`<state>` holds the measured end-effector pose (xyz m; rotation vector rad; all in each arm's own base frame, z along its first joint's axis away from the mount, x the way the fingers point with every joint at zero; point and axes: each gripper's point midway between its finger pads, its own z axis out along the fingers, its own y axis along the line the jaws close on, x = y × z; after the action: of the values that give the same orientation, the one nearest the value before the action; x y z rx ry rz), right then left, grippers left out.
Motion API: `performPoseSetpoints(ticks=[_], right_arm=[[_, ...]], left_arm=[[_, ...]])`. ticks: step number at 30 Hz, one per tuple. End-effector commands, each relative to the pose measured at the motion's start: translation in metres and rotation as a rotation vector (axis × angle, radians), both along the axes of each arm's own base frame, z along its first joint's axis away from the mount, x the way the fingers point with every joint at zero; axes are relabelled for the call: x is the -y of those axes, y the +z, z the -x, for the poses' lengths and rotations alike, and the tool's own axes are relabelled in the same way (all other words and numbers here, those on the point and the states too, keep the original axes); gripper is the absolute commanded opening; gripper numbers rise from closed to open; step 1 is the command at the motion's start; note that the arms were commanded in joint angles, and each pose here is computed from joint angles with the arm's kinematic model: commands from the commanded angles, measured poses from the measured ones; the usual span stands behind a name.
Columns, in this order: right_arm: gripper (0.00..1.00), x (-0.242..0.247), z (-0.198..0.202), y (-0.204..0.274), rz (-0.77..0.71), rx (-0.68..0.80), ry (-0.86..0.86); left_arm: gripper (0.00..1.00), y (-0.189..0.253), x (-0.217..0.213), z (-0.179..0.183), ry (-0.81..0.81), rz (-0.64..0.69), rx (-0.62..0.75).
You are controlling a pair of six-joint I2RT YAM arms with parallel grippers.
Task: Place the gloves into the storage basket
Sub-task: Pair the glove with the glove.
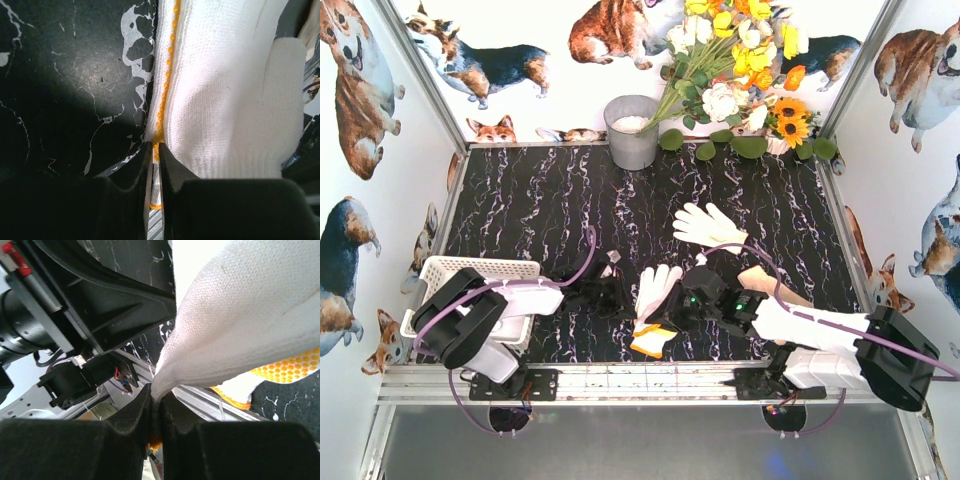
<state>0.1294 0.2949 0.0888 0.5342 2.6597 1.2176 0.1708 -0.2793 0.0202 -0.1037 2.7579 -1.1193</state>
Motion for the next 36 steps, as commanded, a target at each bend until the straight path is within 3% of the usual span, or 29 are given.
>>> performPoseSetpoints(ticks=[1,29,32,36], right_arm=[[0.08,-0.015,-0.005,0.005,-0.057,0.029,-0.014],[0.07,0.0,0.023,-0.051,0.076,-0.083,0.038],[0.14,-0.001,0.023,-0.051,0.087,-0.089,0.049],[0.33,0.003,0.021,-0.044,0.148,-0.069,0.074]], left_arm=[[0.02,0.001,0.005,-0.004,0.006,0.037,0.001],[0.0,-0.001,0.0,-0.005,-0.006,-0.009,0.007],[0.08,0.005,-0.003,-0.007,-0.008,-0.028,0.027],[0.27,0.018,-0.011,-0.015,0.001,-0.084,0.082]])
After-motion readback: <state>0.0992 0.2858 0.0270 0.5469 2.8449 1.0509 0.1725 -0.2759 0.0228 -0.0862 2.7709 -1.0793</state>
